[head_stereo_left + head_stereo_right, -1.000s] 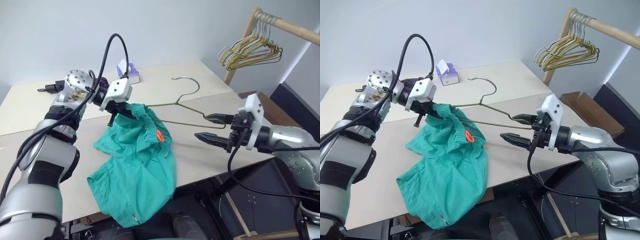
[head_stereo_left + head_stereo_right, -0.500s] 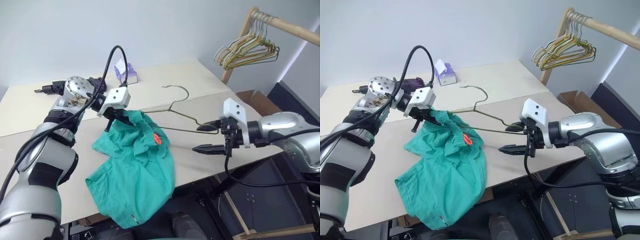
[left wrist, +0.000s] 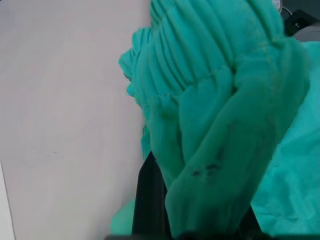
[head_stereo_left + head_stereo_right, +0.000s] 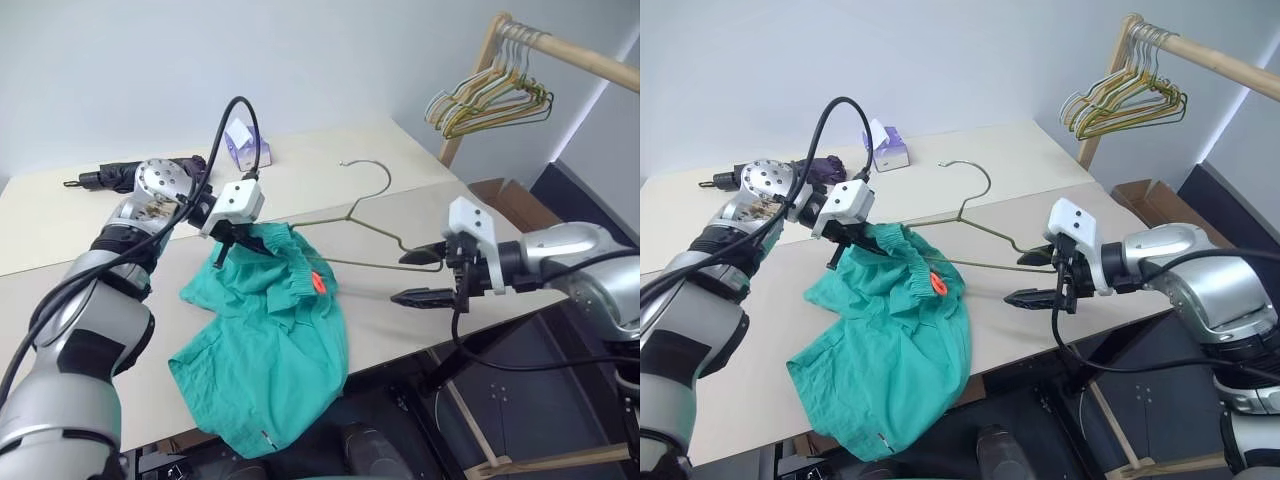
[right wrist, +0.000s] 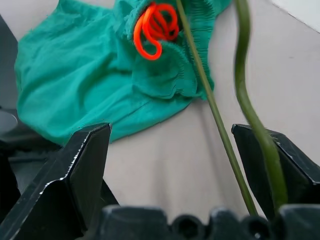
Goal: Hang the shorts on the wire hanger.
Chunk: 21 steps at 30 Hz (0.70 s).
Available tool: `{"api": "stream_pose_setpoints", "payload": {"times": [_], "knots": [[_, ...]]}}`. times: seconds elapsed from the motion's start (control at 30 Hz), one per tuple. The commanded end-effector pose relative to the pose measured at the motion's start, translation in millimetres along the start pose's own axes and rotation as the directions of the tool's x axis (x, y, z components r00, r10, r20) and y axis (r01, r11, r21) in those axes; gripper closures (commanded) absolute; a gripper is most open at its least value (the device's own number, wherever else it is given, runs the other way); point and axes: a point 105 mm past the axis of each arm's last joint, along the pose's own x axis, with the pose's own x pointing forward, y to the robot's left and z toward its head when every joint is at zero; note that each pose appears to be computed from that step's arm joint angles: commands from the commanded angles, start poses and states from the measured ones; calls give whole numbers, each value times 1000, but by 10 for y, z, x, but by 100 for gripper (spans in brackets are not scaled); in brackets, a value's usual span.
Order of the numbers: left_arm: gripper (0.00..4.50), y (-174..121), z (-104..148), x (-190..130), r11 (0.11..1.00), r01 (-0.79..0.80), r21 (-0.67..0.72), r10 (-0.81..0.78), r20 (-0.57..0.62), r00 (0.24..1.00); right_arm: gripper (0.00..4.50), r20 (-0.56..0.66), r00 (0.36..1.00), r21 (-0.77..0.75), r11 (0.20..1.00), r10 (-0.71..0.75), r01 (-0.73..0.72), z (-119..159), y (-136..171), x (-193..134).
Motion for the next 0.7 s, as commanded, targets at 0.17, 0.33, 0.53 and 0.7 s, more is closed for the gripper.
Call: {"api": "stream_pose_setpoints", "payload": {"times": [0.17, 0.33, 0.53, 0.7], "knots": [[450, -16, -46, -100, 1000, -21, -12, 21, -12, 1000, 2, -168, 931, -11, 945, -325, 328, -186, -428, 46], [450, -45, -91, -98, 1000, -17, -18, 17, -20, 1000, 2, -103, 915, 130, 907, -390, 401, -141, -503, -22], [450, -35, -104, -135, 999, -29, -19, 28, -31, 999, 2, 5, 950, 181, 935, -312, 306, -74, -295, -248], [450, 11, -85, -224, 997, -73, -33, 72, -19, 997, 2, 44, 962, 198, 946, -270, 257, -133, -123, -406]]}}
